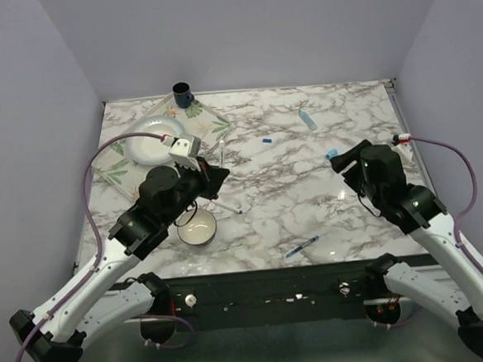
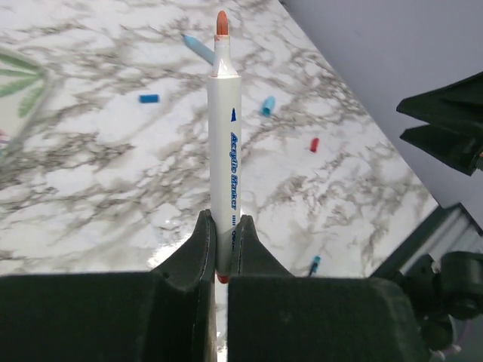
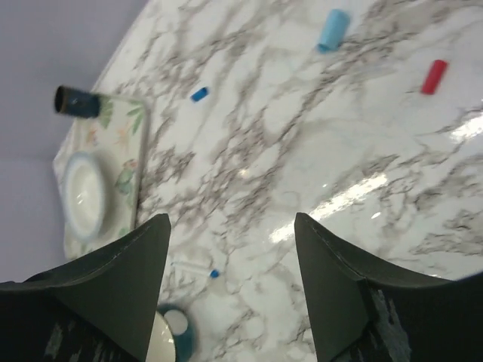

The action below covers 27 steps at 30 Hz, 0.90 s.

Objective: Insert the pens into the pen caps

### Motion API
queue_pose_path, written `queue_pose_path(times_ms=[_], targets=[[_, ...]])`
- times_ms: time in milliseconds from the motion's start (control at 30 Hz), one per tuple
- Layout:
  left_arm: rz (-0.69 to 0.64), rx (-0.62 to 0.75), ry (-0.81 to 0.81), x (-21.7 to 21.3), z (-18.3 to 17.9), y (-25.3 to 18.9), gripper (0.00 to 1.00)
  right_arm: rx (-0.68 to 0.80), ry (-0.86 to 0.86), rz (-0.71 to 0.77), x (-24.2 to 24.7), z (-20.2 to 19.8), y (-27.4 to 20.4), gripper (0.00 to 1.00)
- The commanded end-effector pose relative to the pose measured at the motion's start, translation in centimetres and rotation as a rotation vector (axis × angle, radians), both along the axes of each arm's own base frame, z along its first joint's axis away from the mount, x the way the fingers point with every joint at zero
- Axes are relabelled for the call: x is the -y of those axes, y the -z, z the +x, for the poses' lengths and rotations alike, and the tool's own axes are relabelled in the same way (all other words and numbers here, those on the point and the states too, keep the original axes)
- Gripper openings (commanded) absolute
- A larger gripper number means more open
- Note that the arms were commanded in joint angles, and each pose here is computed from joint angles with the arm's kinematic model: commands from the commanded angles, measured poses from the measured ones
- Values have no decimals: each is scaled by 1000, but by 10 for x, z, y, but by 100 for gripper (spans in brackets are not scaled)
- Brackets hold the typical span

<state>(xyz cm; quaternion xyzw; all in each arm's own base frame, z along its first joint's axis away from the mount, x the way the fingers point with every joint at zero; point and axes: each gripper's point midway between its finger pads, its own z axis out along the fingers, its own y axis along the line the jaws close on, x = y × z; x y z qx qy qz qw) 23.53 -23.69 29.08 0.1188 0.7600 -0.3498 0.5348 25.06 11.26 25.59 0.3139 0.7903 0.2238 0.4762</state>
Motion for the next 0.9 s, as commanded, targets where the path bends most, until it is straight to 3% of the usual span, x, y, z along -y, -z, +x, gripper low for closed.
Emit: queue_pose_path(times_ms=[0,67,100,133,200,267,300,367,400,533,633,733,867], targets=[[85,89,-259,-56,16,-4,0,-288,164,-9,54,7,79,72],[77,104,-266,-58,16,-7,0,-283,169,-102,74,32,89,73],[83,107,-254,-56,15,-8,0,-261,45,-309,84,44,86,73],[84,105,-251,-56,15,-8,0,-249,-13,-417,88,56,83,73],[79,104,-236,-54,12,-10,0,-347,-155,-695,105,69,101,69],[63,108,-226,-53,10,-11,0,-344,-288,-823,106,80,109,70],[52,113,-221,-53,9,-13,0,-330,-463,-921,99,82,118,70],[42,115,-222,-54,8,-14,0,-303,-570,-998,97,87,129,70],[38,119,-224,-54,8,-15,0,-271,-717,-1049,89,88,138,70],[39,115,-222,-53,8,-14,0,-216,-1059,-1122,74,81,163,58],[38,113,-221,-53,8,-15,0,-204,-1286,-1167,69,68,183,57],[37,117,-229,-55,8,-16,0,-249,-1327,-1209,81,72,192,55],[40,122,-248,-60,8,-17,0,-295,-1368,-1259,108,81,206,44]])
